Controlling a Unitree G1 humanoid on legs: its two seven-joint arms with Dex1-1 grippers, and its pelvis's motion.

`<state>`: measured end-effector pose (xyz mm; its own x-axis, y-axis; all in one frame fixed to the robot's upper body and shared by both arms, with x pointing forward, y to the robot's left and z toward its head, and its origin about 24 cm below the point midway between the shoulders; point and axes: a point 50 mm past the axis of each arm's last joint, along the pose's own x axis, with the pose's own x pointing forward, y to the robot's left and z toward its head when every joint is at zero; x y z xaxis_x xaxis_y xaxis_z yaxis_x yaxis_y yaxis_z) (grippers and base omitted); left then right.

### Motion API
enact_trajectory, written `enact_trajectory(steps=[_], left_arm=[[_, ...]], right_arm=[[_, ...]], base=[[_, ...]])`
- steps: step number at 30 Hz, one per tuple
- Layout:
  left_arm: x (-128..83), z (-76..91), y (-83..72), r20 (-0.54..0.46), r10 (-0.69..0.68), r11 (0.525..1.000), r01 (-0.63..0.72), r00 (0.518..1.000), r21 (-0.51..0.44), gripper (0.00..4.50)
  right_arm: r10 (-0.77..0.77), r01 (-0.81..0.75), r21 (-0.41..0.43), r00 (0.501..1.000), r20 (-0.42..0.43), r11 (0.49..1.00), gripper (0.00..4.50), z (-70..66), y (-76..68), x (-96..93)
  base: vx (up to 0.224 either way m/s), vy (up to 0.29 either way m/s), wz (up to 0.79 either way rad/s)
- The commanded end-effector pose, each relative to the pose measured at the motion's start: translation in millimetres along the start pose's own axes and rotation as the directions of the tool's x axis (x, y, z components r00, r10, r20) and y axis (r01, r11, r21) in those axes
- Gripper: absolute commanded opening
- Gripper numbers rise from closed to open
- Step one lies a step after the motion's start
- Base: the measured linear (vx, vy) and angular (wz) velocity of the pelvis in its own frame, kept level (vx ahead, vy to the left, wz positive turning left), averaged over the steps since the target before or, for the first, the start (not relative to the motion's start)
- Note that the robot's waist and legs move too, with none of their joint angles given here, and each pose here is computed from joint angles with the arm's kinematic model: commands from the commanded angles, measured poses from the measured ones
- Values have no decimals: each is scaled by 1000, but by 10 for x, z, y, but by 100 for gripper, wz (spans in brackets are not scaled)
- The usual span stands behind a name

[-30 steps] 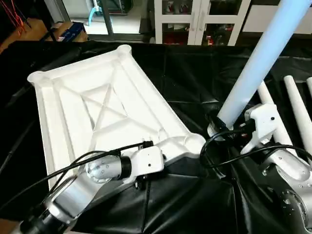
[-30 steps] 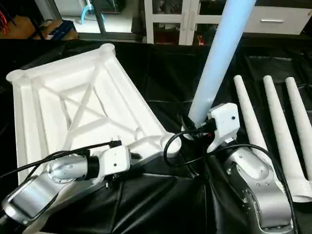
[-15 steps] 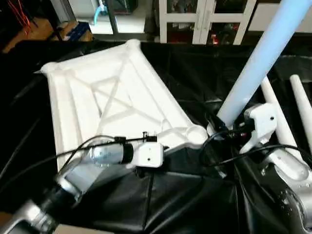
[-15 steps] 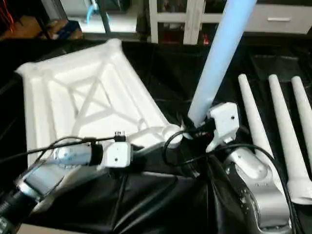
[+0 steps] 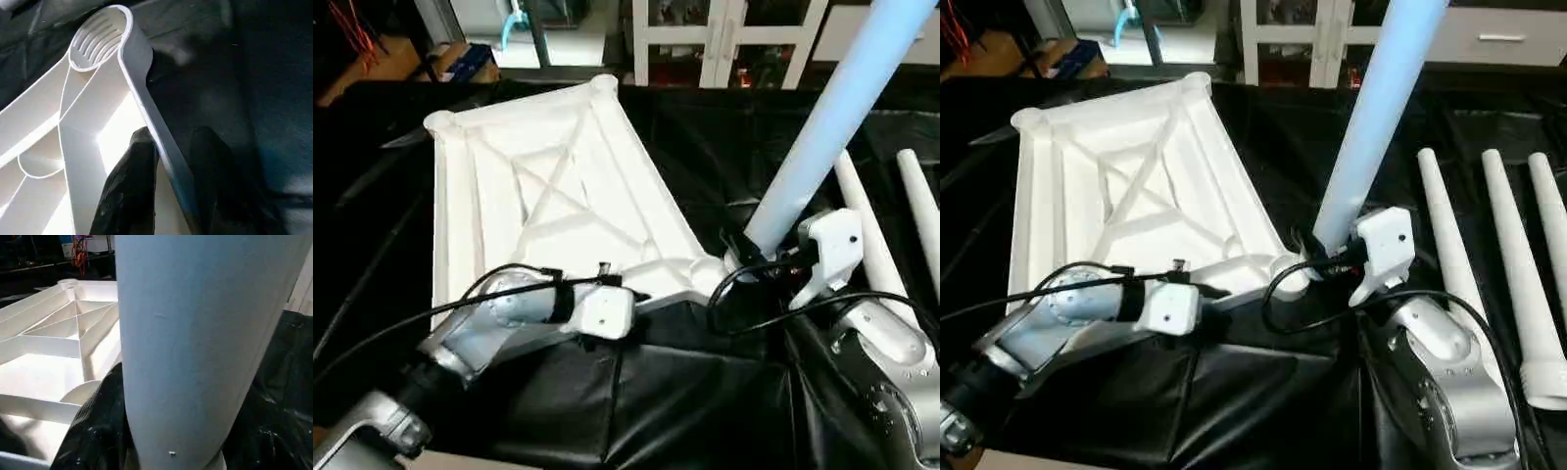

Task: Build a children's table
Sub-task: Insert table leg to table base

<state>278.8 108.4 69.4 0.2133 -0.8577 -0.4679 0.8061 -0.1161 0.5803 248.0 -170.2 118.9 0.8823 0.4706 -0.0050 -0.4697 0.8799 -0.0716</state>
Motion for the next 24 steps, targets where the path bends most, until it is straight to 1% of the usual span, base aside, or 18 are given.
enact_trajectory(steps=[1, 2, 4, 5, 8, 10, 11, 12, 14, 16, 17, 18, 19, 20, 21, 22, 23, 24], left_arm=[[14, -29, -129, 19, -50, 999, 50, 999, 5, 83], [4, -35, -167, 31, -67, 998, 67, 997, 21, 83], [1, -38, -184, 37, -78, 996, 77, 996, 35, 83], [2, -34, -182, 47, -85, 995, 82, 995, 51, 83], [-2, -44, -169, 43, -82, 995, 80, 996, 53, 83], [-21, -84, -86, 16, -40, 997, 39, 999, 62, 83], [-21, -84, -85, 16, -40, 997, 39, 999, 62, 83], [-36, -108, 0, 1, 10, 997, -10, 1000, 75, 83], [-69, -122, 87, -1, 87, 993, -86, 996, 85, 83], [-101, -132, 108, 0, 111, 992, -111, 994, 67, 83], [-166, -130, 150, 29, 177, 984, -178, 984, 11, 83], [-198, -134, 133, 39, 176, 984, -175, 984, -47, 83], [-231, -129, 112, 54, 182, 978, -176, 982, -109, 118], [-259, -116, 82, 71, 181, 975, -169, 981, -146, 151], [-259, -116, 82, 71, 181, 975, -169, 981, -146, 147], [-304, -79, -1, 108, 187, 951, -152, 976, -270, 138], [-304, -79, -1, 108, 187, 951, -152, 976, -270, 154], [-319, -51, -62, 128, 193, 926, -137, 973, -352, 178]], right_arm=[[15, -15, -11, 1000, 23, 1000, 191, 40, 47, -7], [18, -18, -10, 1000, 23, 1000, 191, 36, 54, 0], [22, -22, -9, 999, 23, 1000, 191, 32, 60, 12], [26, -26, -8, 999, 24, 1000, 191, 31, 66, 27], [29, -29, -7, 999, 25, 1000, 191, 32, 71, 35], [35, -35, -6, 999, 27, 999, 191, 32, 81, 45], [35, -35, -6, 999, 27, 999, 191, 32, 81, 45], [36, -36, -6, 999, 27, 999, 191, 28, 84, 48], [35, -35, 0, 999, 30, 999, 191, 27, 92, 49], [34, -35, 4, 999, 31, 999, 191, 26, 98, 47], [33, -33, 12, 999, 35, 999, 191, 28, 106, 41], [32, -32, 17, 999, 37, 999, 191, 29, 110, 37], [31, -32, 19, 999, 37, 999, 191, 28, 113, 34], [31, -32, 21, 999, 37, 999, 191, 26, 116, 30], [31, -32, 21, 999, 37, 999, 191, 26, 116, 30], [30, -31, 23, 999, 33, 999, 191, 16, 120, 26], [30, -31, 23, 999, 33, 999, 191, 16, 120, 26], [30, -31, 23, 999, 31, 999, 191, 9, 122, 25]], base=[[0, 0, 0], [0, 0, 0], [0, 0, 0], [0, 0, 0], [0, 0, 0], [0, 0, 0], [0, 0, 0], [0, 0, 0], [0, 0, 0], [0, 0, 0], [0, 0, 0], [0, 0, 0], [0, 0, 0], [0, 0, 0], [0, 0, 0], [0, 0, 0], [0, 0, 0], [0, 0, 0]])
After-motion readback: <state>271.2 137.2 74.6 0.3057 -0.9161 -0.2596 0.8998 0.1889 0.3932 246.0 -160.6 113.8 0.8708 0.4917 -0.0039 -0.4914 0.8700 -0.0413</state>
